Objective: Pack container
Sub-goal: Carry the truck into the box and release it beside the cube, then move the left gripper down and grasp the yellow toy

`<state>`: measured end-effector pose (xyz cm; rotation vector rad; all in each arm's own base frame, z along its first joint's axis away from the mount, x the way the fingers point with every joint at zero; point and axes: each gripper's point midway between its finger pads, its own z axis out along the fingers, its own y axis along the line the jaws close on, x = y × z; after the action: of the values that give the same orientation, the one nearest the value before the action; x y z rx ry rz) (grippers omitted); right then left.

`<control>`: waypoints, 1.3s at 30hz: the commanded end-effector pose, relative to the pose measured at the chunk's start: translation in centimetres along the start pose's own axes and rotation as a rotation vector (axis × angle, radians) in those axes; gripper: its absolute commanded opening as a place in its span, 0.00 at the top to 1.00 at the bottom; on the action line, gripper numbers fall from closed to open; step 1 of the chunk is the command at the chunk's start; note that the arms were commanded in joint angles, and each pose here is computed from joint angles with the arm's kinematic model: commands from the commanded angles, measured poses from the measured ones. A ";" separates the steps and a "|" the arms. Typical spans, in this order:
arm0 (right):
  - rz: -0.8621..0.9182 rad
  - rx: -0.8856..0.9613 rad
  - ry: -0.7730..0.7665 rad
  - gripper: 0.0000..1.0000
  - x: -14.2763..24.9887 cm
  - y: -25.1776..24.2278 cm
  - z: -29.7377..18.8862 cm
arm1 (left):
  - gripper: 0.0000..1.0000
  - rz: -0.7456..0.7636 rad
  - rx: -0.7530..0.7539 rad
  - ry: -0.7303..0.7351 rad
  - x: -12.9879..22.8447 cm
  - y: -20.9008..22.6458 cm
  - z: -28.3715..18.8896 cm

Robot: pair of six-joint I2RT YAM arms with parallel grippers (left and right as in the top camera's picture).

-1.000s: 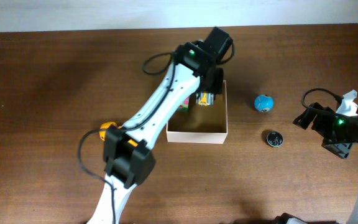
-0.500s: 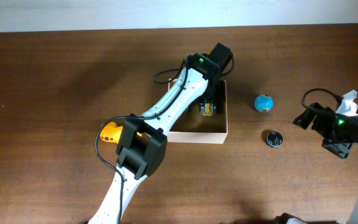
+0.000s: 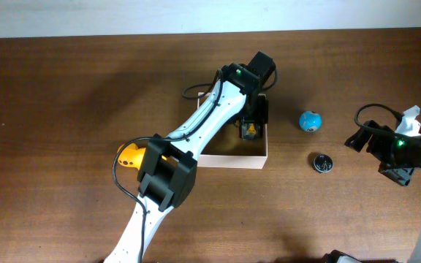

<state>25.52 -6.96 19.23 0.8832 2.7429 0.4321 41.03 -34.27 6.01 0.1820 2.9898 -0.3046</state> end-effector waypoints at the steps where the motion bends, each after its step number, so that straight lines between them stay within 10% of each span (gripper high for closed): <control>1: -0.002 -0.010 -0.017 0.02 -0.4 0.2 -0.4 | 0.26 -0.004 0.018 0.015 0.4 -0.5 -0.2; 14: -0.002 -0.010 -0.016 0.01 -0.4 0.2 -0.4 | 0.26 0.121 0.021 -0.148 -1.1 -1.0 -9.9; 24: -0.001 -0.009 -0.014 0.01 -0.4 0.1 -0.4 | 0.00 0.140 -0.342 -0.257 1.3 8.7 -21.9; 39: -0.001 0.024 -0.019 0.01 -0.5 -0.4 -0.4 | 0.10 -0.004 -0.338 0.046 3.6 20.5 -19.5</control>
<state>25.43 -7.15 19.16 0.8865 2.7469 0.4139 38.66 -10.30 21.68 0.0737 2.9604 0.2575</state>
